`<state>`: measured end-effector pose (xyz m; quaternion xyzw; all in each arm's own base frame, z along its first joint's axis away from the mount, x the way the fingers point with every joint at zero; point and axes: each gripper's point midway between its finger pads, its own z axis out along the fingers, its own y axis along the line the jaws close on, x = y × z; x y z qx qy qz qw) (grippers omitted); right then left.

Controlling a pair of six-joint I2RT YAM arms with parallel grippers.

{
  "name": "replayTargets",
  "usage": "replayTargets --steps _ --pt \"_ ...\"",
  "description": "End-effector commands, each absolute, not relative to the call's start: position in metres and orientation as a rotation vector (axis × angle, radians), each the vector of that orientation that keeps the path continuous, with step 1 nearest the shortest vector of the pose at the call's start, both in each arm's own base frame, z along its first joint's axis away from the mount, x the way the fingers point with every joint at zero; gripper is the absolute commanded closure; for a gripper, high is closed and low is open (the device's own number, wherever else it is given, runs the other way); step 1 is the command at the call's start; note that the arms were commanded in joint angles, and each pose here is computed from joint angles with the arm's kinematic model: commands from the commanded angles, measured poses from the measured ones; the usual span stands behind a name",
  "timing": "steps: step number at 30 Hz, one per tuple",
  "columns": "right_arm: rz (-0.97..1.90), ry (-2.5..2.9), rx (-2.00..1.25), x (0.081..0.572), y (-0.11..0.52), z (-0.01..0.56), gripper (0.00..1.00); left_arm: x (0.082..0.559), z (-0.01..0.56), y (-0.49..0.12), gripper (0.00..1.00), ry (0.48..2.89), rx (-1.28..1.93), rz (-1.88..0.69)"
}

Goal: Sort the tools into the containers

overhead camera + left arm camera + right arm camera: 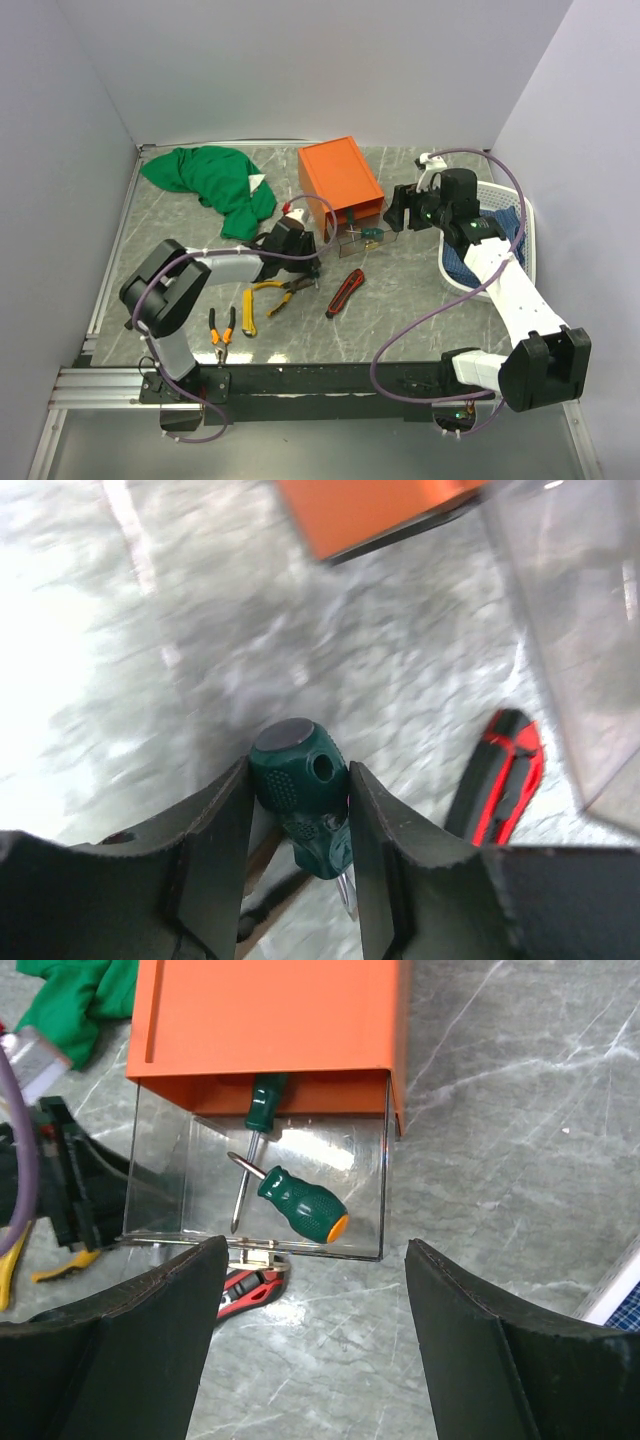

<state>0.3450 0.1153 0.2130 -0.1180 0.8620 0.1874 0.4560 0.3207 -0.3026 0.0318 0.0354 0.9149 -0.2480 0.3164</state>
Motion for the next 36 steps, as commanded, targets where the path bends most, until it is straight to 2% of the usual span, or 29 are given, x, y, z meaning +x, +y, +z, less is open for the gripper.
replayTargets --steps 1,2,10,14,15,19,25,36 --pt "0.459 2.053 -0.258 0.350 0.113 0.236 0.21 0.307 0.028 -0.267 0.95 2.446 0.109 -0.567" --pt "0.463 2.050 -0.259 0.351 0.114 0.237 0.21 0.314 0.036 -0.260 0.99 2.425 0.085 -0.557" --pt "0.427 2.025 -0.230 0.365 0.109 0.250 0.22 0.390 0.177 -0.183 0.99 2.080 -0.125 -0.580" --pt "0.394 2.044 -0.217 0.372 0.104 0.243 0.22 0.402 0.251 -0.216 0.99 1.878 0.036 -0.859" --pt "0.389 2.056 -0.213 0.374 0.103 0.238 0.22 0.392 0.263 -0.235 0.99 1.844 0.151 -0.969" --pt "0.358 2.075 -0.175 0.376 0.092 0.229 0.22 0.381 0.310 -0.291 0.99 1.684 0.495 -0.994" --pt "0.321 2.092 -0.080 0.367 0.068 0.222 0.23 0.379 0.315 -0.344 0.99 1.631 0.683 -0.961" --pt "0.338 2.090 0.008 0.350 0.051 0.207 0.23 0.375 0.252 -0.409 0.99 1.640 0.950 -0.777"
